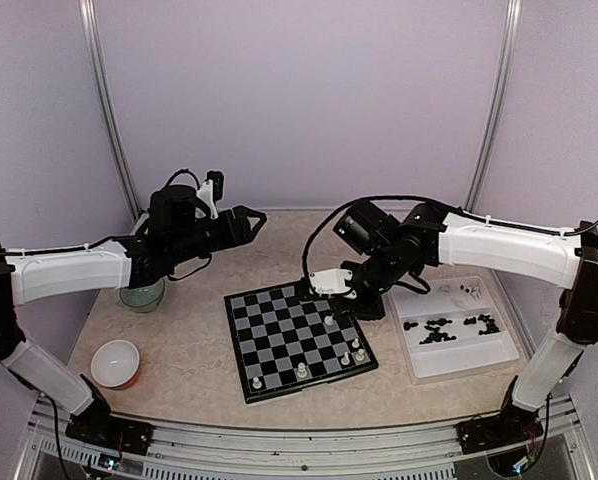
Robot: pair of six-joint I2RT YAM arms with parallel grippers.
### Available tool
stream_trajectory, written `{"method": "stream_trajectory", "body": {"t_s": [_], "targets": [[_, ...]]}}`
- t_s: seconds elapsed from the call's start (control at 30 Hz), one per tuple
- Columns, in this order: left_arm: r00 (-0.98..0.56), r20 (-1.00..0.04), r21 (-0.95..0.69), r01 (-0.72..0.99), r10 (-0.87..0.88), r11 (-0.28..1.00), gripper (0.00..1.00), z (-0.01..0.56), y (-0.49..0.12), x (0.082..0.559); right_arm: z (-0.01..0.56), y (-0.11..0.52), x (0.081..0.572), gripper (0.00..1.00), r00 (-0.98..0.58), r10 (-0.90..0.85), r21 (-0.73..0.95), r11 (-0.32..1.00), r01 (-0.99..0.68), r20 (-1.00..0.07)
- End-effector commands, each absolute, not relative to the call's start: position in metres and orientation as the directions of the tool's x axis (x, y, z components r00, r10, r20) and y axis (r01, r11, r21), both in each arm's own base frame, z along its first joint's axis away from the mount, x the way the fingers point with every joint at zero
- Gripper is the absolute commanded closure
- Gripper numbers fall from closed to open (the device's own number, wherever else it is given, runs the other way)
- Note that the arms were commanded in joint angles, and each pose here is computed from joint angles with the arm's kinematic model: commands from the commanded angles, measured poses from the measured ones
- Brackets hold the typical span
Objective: Set up the chess pieces on the board
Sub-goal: Place the bishop on f1.
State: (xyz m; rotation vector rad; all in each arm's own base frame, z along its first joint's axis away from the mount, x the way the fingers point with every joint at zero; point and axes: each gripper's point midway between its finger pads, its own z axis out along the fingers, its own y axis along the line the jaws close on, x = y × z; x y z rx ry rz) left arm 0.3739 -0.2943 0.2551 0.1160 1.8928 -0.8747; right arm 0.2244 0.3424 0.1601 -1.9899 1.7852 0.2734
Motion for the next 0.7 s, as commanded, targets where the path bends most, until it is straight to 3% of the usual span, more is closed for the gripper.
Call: {"method": "stream_trajectory", "body": {"t_s": [0.0,0.67], "targets": [[-0.490,-0.815,-0.526,0.399,-0.310,0.751,0.30,0.254,-0.281,0.375,0.140,0.345,0.215,1.00,0.214,-0.923,-0.233,-0.143,-0.962,-0.319],[-0.518,-0.802,-0.534,0.398,-0.298,0.746,0.30,0.241,-0.280,0.372,0.077,0.351,0.175,0.98,0.299,-0.944,-0.123,-0.283,-0.951,-0.140]]}}
